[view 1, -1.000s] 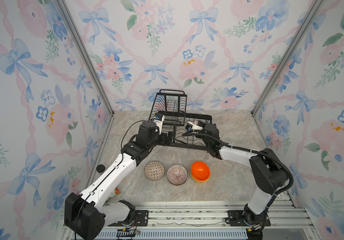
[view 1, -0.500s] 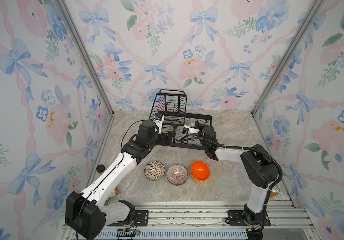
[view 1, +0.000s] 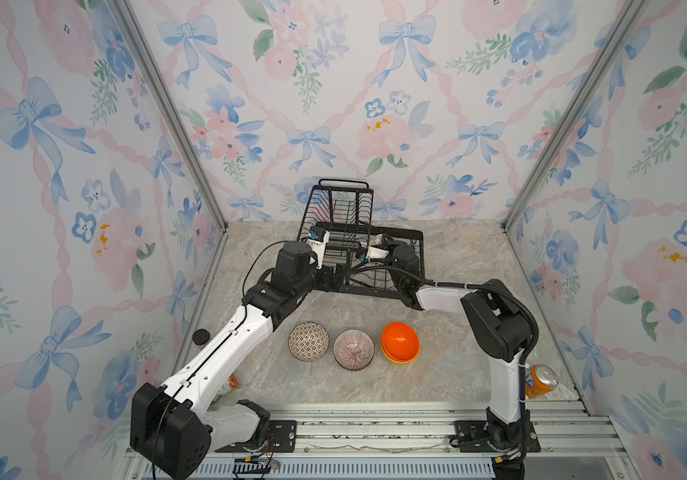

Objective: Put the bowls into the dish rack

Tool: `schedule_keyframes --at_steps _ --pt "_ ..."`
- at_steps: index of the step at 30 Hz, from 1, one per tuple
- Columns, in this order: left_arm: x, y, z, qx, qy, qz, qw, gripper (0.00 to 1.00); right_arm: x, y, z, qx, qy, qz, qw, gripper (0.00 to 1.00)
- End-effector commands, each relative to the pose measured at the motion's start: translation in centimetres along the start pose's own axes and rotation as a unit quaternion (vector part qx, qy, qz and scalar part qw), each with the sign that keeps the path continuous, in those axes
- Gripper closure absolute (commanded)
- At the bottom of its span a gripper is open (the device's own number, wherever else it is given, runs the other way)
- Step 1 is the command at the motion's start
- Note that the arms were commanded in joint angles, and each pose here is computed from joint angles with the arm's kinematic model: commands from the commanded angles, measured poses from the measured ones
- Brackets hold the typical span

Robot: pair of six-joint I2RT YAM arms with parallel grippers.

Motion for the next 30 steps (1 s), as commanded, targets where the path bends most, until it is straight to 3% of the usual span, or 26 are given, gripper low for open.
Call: schedule_keyframes --at_steps 1,13,30 --pt "-0.5 0.5 0.1 0.006 0.003 0.001 1.0 0.02 1.0 -1.8 -2.2 0.018 0.065 -0.02 0.998 1.0" --pt "-0.9 0.9 0.0 0.003 0.004 0.001 1.0 0.02 4.6 -0.9 -1.7 0.01 0.103 -0.003 0.995 1.0" --pt "-0.1 1.5 -0.2 0.003 0.015 0.016 1.0 0.02 7.6 -0.5 -1.0 0.017 0.097 0.0 0.995 1.0"
Point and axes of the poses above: each gripper's point midway between its finger pads, its own x axis out along the fingers, its own z axis along the line the jaws close on, y = z × x, the point moved 8 cm from there along -x, back along the fingers, and after that the axes turned 13 degrees about x, right-handed, at the moved point
